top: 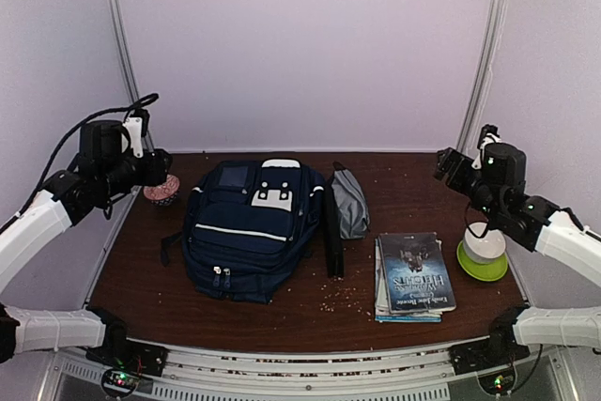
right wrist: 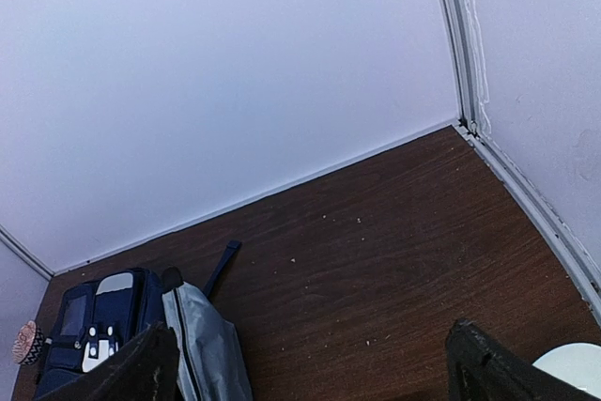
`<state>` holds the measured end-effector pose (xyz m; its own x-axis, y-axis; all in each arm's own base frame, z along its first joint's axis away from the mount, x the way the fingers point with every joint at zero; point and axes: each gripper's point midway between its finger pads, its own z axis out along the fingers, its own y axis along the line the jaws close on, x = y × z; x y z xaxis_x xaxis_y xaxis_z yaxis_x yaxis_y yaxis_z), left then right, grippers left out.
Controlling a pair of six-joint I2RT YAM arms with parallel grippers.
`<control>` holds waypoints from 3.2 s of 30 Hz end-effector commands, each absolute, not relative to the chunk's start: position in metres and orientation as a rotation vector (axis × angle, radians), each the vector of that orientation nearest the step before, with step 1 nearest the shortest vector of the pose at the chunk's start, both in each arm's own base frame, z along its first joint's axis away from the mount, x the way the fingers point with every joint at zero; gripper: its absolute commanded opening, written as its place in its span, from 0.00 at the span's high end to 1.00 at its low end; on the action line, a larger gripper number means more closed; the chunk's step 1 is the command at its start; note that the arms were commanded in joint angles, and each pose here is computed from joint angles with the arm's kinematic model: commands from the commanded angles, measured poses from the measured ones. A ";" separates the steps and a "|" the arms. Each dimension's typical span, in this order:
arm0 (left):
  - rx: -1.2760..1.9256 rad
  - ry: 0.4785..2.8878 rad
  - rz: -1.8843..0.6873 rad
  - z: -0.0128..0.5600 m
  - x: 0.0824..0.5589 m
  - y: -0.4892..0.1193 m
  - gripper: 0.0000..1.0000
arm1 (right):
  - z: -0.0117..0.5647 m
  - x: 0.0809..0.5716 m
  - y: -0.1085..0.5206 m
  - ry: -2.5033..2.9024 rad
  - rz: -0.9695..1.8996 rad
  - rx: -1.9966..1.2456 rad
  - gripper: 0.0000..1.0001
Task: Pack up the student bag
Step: Unzip the student bag at the center of the board.
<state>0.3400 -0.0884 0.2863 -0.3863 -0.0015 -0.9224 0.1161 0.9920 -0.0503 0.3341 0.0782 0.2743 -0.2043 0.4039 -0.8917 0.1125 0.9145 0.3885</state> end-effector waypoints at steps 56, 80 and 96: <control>-0.055 2.409 -0.466 0.154 0.251 -0.147 0.11 | 0.151 0.298 0.343 2.390 0.342 -0.214 0.28; 0.116 2.599 -0.572 0.102 0.184 -0.193 0.18 | 0.184 0.230 0.477 2.324 0.767 -0.595 0.32; 0.217 2.556 -0.741 0.104 0.189 -0.226 0.20 | 0.152 0.218 0.492 2.384 0.810 -0.668 0.34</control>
<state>0.1798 -0.2072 0.0883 -0.9000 0.0119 -0.4356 0.2169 0.8792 -0.4242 0.2248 0.4835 0.1400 -0.7424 -0.2780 -0.6095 -0.5704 0.7395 0.3575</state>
